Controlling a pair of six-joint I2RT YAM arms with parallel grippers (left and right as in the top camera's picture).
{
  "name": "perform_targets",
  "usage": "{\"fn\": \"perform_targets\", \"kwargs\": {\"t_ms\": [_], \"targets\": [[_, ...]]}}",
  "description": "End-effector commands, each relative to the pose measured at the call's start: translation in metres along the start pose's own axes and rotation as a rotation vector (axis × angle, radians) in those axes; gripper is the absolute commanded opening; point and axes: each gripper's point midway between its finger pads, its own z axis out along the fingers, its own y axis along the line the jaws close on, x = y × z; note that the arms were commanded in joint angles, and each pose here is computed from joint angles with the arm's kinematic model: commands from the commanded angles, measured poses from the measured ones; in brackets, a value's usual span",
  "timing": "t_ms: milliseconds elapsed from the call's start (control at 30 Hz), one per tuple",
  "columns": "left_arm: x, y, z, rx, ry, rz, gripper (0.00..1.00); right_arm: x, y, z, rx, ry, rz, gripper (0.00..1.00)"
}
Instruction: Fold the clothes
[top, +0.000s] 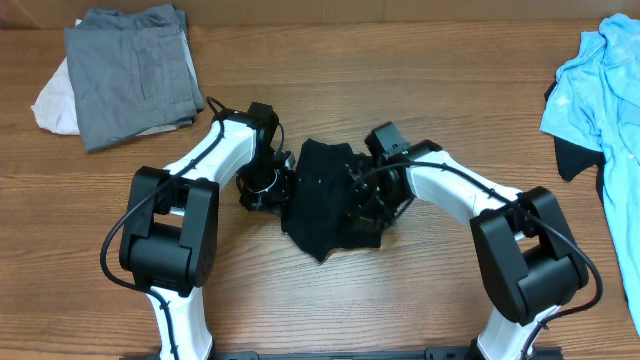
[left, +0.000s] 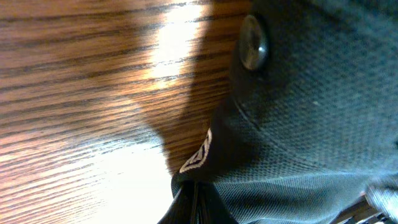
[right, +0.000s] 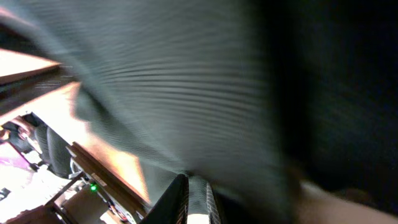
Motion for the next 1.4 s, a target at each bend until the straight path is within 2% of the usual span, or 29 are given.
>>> {"fn": "perform_targets", "kwargs": {"t_ms": [0, 133, 300, 433, 500, 567, 600, 633, 700, 733, 933, 1067, 1367], "targets": [[0.001, -0.001, -0.004, 0.001, -0.008, -0.003, 0.04, 0.002, -0.050, 0.000, 0.107, -0.013, 0.130, 0.12], [0.001, -0.001, -0.004, 0.002, -0.009, -0.003, 0.04, 0.003, -0.063, -0.011, 0.136, -0.010, 0.174, 0.07], [-0.002, -0.006, -0.009, 0.015, -0.019, 0.011, 0.04, -0.003, -0.048, -0.027, 0.126, -0.025, 0.136, 0.07], [-0.009, -0.022, -0.023, 0.074, -0.061, 0.076, 0.04, -0.009, -0.025, -0.051, 0.116, -0.053, 0.106, 0.08], [-0.013, -0.024, -0.030, 0.074, -0.094, 0.090, 0.08, -0.010, -0.013, -0.065, 0.116, -0.060, 0.074, 0.15], [-0.018, -0.025, -0.033, 0.074, -0.117, 0.098, 0.33, -0.010, -0.003, -0.079, 0.125, -0.067, 0.049, 0.28], [-0.020, -0.027, -0.033, 0.084, -0.125, 0.102, 1.00, -0.012, 0.002, -0.091, 0.151, -0.084, 0.045, 0.50], [-0.021, -0.029, -0.033, 0.093, -0.127, 0.105, 1.00, -0.013, 0.004, -0.100, 0.173, -0.099, 0.041, 0.68], [-0.023, -0.030, -0.033, 0.103, -0.138, 0.111, 1.00, -0.016, 0.009, -0.115, 0.206, -0.127, 0.033, 0.82], [-0.025, -0.031, -0.033, 0.105, -0.143, 0.113, 1.00, -0.018, 0.013, -0.120, 0.208, -0.137, 0.027, 0.84], [-0.036, -0.037, -0.034, 0.145, -0.184, 0.135, 1.00, -0.025, 0.035, -0.143, 0.191, -0.188, -0.007, 0.84], [-0.046, -0.051, -0.032, 0.231, -0.208, 0.163, 1.00, -0.028, 0.046, -0.156, 0.177, -0.233, -0.037, 0.84], [-0.048, -0.063, -0.003, 0.338, -0.127, 0.147, 1.00, -0.021, 0.057, -0.176, 0.179, -0.304, -0.067, 0.84]]}}
